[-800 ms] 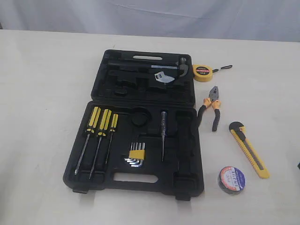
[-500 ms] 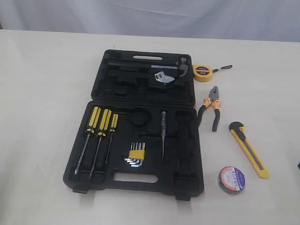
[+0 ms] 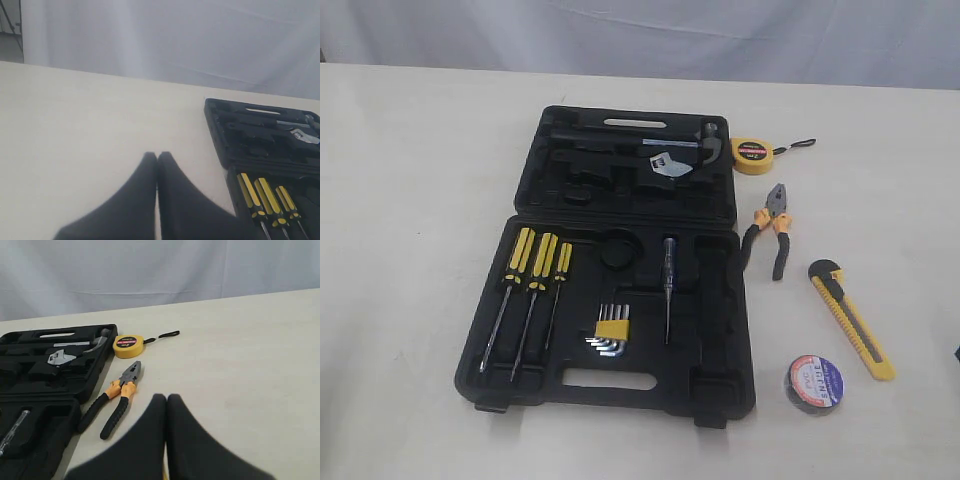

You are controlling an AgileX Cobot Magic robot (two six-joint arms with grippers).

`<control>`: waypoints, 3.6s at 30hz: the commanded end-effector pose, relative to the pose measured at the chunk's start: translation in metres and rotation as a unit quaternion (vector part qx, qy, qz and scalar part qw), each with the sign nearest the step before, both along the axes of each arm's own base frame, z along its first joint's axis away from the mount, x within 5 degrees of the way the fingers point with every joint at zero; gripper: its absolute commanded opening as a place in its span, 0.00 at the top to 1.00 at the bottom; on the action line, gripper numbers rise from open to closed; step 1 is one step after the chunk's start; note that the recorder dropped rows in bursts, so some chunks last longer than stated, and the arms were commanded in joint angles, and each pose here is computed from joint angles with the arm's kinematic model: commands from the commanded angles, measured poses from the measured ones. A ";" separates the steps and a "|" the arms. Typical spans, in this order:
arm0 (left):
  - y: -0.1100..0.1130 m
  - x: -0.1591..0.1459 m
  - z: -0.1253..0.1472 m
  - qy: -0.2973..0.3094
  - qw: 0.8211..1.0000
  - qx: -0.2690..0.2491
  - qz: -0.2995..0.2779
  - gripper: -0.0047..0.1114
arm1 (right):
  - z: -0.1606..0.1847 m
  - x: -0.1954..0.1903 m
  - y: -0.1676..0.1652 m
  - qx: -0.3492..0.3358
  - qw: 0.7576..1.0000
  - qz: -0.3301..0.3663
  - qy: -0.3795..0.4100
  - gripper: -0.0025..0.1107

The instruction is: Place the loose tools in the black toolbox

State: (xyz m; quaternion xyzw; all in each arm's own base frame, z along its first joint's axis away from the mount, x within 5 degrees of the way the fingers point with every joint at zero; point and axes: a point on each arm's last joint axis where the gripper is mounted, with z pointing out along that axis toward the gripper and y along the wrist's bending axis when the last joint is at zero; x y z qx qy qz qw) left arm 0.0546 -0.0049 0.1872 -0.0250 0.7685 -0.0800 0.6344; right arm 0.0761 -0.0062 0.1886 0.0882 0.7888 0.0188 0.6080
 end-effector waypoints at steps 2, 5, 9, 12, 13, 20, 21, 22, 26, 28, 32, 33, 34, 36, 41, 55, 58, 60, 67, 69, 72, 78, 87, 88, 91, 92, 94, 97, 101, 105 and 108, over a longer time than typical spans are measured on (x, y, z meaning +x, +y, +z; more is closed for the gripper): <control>0.000 0.000 0.001 0.000 1.000 0.003 -0.003 0.96 | 0.006 0.001 0.001 0.093 0.994 -0.016 -0.045 0.97; 0.000 0.000 0.001 0.000 1.000 0.003 -0.003 0.96 | 0.008 0.001 0.001 0.096 0.994 -0.015 -0.059 0.97; 0.000 0.000 0.001 0.000 1.000 0.003 -0.003 0.96 | 0.019 0.002 0.001 0.076 0.990 -0.007 -0.115 0.97; 0.000 0.000 0.001 0.000 1.000 0.003 -0.003 0.96 | 0.025 0.002 0.001 0.078 0.986 -0.004 -0.150 0.97; 0.000 0.000 0.001 0.000 1.000 0.003 -0.003 0.96 | 0.026 0.002 0.001 0.080 0.985 -0.004 -0.154 0.97; 0.000 0.000 0.001 0.000 1.000 0.003 -0.003 0.96 | 0.033 0.003 0.001 0.159 0.986 -0.035 -0.027 0.98; 0.000 0.000 0.001 0.000 1.000 0.003 -0.003 0.96 | 0.046 0.002 0.000 0.140 0.990 -0.035 0.000 0.98; 0.000 0.000 0.001 0.000 1.000 0.003 -0.003 0.96 | 0.058 0.002 0.000 0.101 0.994 -0.027 0.020 0.98; 0.000 0.000 0.001 0.000 1.000 0.003 -0.003 0.96 | 0.127 0.011 0.004 0.008 0.990 0.027 0.141 0.98; 0.000 0.000 0.001 0.000 1.000 0.003 -0.003 0.96 | 0.148 0.024 0.009 0.011 0.971 0.070 0.230 0.98; 0.000 0.000 0.001 0.000 1.000 0.003 -0.003 0.96 | 0.172 0.064 0.018 0.039 0.924 0.137 0.355 0.98; 0.000 0.000 0.001 0.000 1.000 0.003 -0.003 0.96 | 0.171 0.073 0.018 0.048 0.919 0.140 0.365 0.98; 0.000 0.000 0.001 0.000 1.000 0.003 -0.003 0.96 | 0.166 0.082 0.020 0.049 0.911 0.147 0.381 0.98; 0.000 0.000 0.001 0.000 1.000 0.003 -0.003 0.96 | 0.154 0.097 0.024 0.037 0.894 0.169 0.413 0.98; 0.000 0.000 0.001 0.000 1.000 0.003 -0.003 0.96 | 0.108 0.116 0.047 -0.002 0.834 0.212 0.509 0.98; 0.000 0.000 0.001 0.000 1.000 -0.001 -0.003 0.96 | 0.028 0.112 0.078 -0.047 0.787 0.234 0.569 0.60; 0.000 0.000 0.001 0.000 1.000 -0.001 -0.003 0.96 | 0.026 0.112 0.078 -0.047 0.784 0.233 0.574 0.40; 0.000 0.000 0.001 0.000 1.000 -0.001 -0.003 0.96 | 0.026 0.112 0.078 -0.047 0.785 0.233 0.572 0.33; 0.000 0.000 0.001 0.000 1.000 -0.001 -0.003 0.96 | 0.027 0.121 0.080 -0.046 0.812 0.232 0.534 0.32; 0.000 0.000 0.001 0.000 1.000 -0.001 -0.003 0.96 | 0.027 0.123 0.080 -0.044 0.819 0.231 0.524 0.32; 0.000 0.000 0.001 0.000 1.000 -0.001 -0.003 0.96 | 0.027 0.124 0.080 -0.049 0.821 0.230 0.520 0.32; 0.000 0.000 0.001 0.000 1.000 -0.001 -0.003 0.96 | 0.026 0.125 0.074 -0.078 0.824 0.216 0.518 0.32; 0.000 0.000 0.001 0.000 1.000 -0.001 -0.003 0.96 | -0.002 0.112 0.071 -0.066 0.829 0.212 0.513 0.32; 0.000 0.000 0.001 0.000 1.000 -0.001 -0.003 0.96 | -0.003 0.111 0.071 -0.066 0.829 0.211 0.513 0.32; 0.000 0.000 0.001 0.000 1.000 -0.001 -0.003 0.96 | -0.006 0.111 0.071 -0.065 0.831 0.211 0.511 0.32; 0.000 0.000 0.001 0.000 1.000 -0.001 -0.003 0.96 | -0.005 0.111 0.071 -0.065 0.833 0.211 0.508 0.32; 0.000 0.000 0.001 0.000 1.000 -0.001 -0.003 0.96 | -0.005 0.113 0.071 -0.065 0.839 0.211 0.498 0.32; 0.000 0.000 0.001 0.000 1.000 -0.001 -0.003 0.96 | -0.010 0.117 0.072 -0.065 0.838 0.210 0.499 0.32; 0.000 0.000 0.001 0.000 1.000 -0.001 -0.003 0.96 | -0.027 0.121 0.074 -0.067 0.819 0.206 0.532 0.32; 0.000 0.000 0.001 0.000 1.000 -0.001 -0.003 0.96 | -0.043 0.125 0.075 -0.064 0.805 0.197 0.555 0.32; 0.000 0.000 0.001 0.000 1.000 -0.001 -0.003 0.96 | -0.051 0.126 0.075 -0.064 0.794 0.195 0.571 0.32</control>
